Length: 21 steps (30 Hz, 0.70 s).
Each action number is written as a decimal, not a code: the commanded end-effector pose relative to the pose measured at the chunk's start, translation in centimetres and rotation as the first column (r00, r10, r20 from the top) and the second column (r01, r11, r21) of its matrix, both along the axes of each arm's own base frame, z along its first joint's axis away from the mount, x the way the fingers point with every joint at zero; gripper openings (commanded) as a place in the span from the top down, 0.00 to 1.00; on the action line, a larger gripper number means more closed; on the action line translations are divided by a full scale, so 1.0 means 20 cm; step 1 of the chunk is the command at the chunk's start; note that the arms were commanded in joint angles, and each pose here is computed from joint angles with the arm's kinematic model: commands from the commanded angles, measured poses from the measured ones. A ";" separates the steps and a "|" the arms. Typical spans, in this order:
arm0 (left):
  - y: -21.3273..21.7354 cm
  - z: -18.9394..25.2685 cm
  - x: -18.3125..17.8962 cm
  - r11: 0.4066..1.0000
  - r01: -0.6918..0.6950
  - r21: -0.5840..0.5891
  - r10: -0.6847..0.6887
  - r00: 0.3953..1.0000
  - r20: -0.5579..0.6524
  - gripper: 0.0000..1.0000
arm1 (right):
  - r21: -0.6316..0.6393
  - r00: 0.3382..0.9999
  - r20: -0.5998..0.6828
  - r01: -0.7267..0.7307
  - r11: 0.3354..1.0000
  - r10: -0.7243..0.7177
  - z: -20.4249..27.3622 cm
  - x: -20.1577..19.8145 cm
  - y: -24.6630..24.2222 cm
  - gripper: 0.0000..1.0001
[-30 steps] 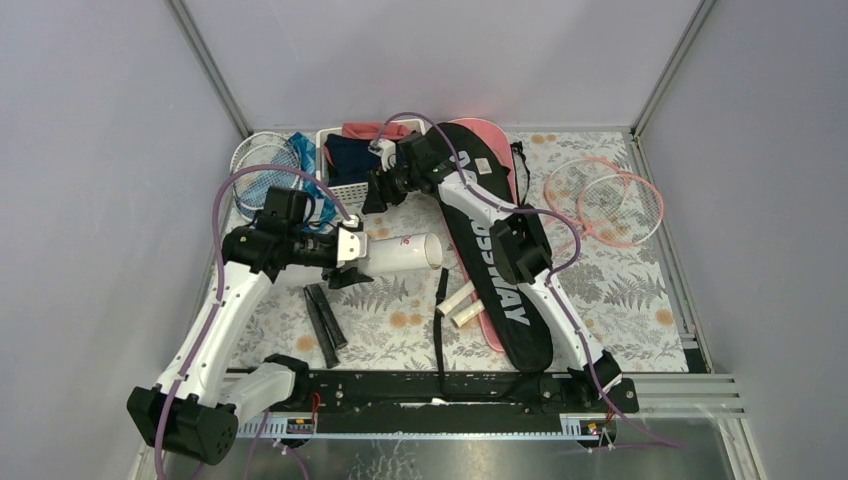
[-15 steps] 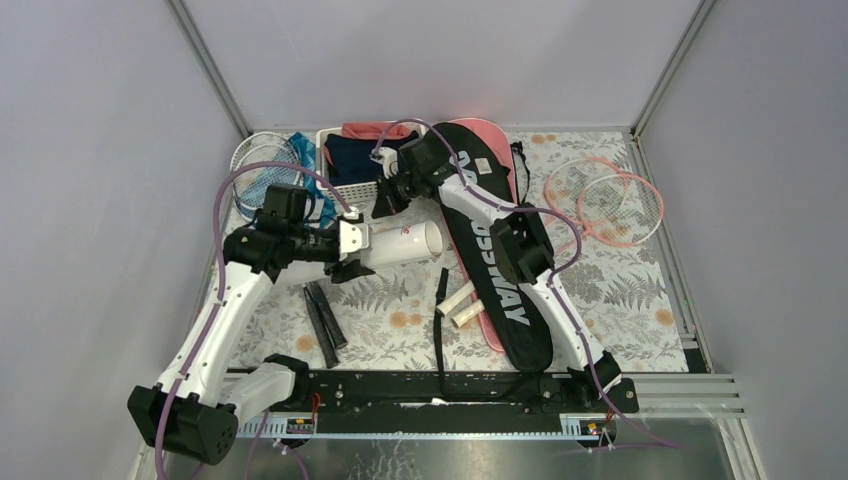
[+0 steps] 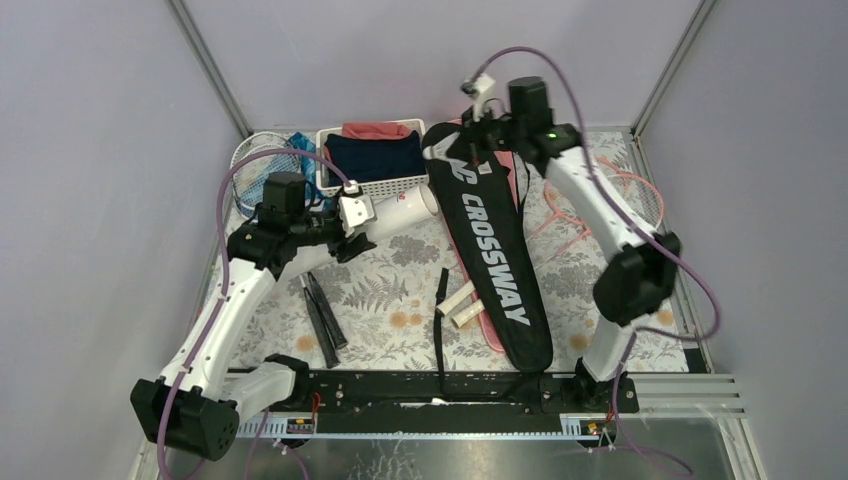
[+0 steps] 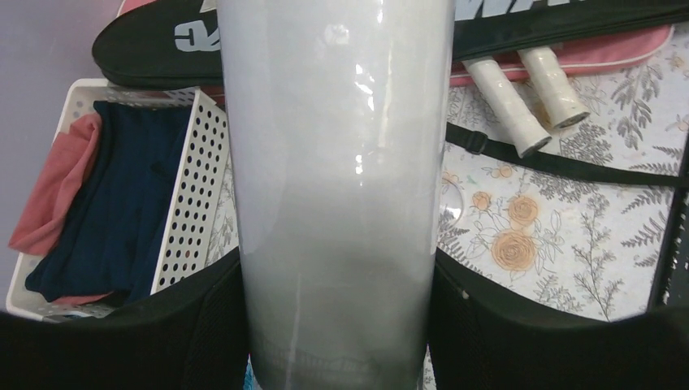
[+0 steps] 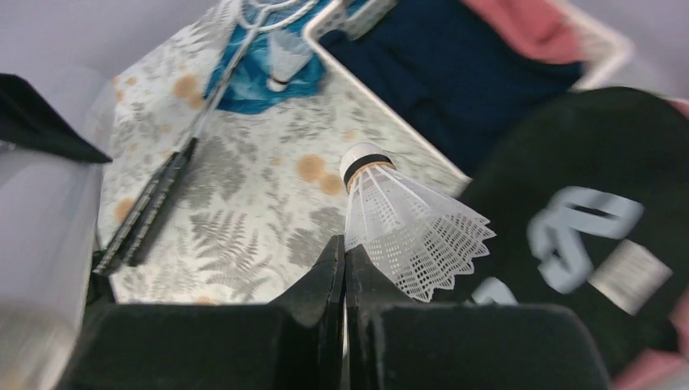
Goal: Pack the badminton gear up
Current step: Pick up the shuttlecock at the center of the board, then place the shuttlecock at the shuttle tube.
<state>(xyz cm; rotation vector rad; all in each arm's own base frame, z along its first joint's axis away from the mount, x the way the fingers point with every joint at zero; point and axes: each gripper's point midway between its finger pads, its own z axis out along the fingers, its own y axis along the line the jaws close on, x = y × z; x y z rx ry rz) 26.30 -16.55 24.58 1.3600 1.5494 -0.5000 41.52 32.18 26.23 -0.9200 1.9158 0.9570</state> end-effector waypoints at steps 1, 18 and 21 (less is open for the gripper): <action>0.02 0.03 0.12 0.996 -0.091 -0.027 0.092 0.995 0.041 0.41 | -0.110 0.983 0.175 0.078 0.991 -0.058 0.16 -0.12 -0.30 1.00; -0.08 -0.03 0.16 0.998 -0.029 -0.052 0.029 1.000 0.003 0.42 | -0.026 0.986 0.153 -0.068 0.997 0.071 0.37 -0.62 -0.38 1.00; -0.12 -0.04 0.14 0.999 -0.004 -0.051 0.004 1.000 -0.003 0.42 | -0.018 0.988 0.115 -0.103 0.995 0.104 0.33 -0.64 -0.32 1.00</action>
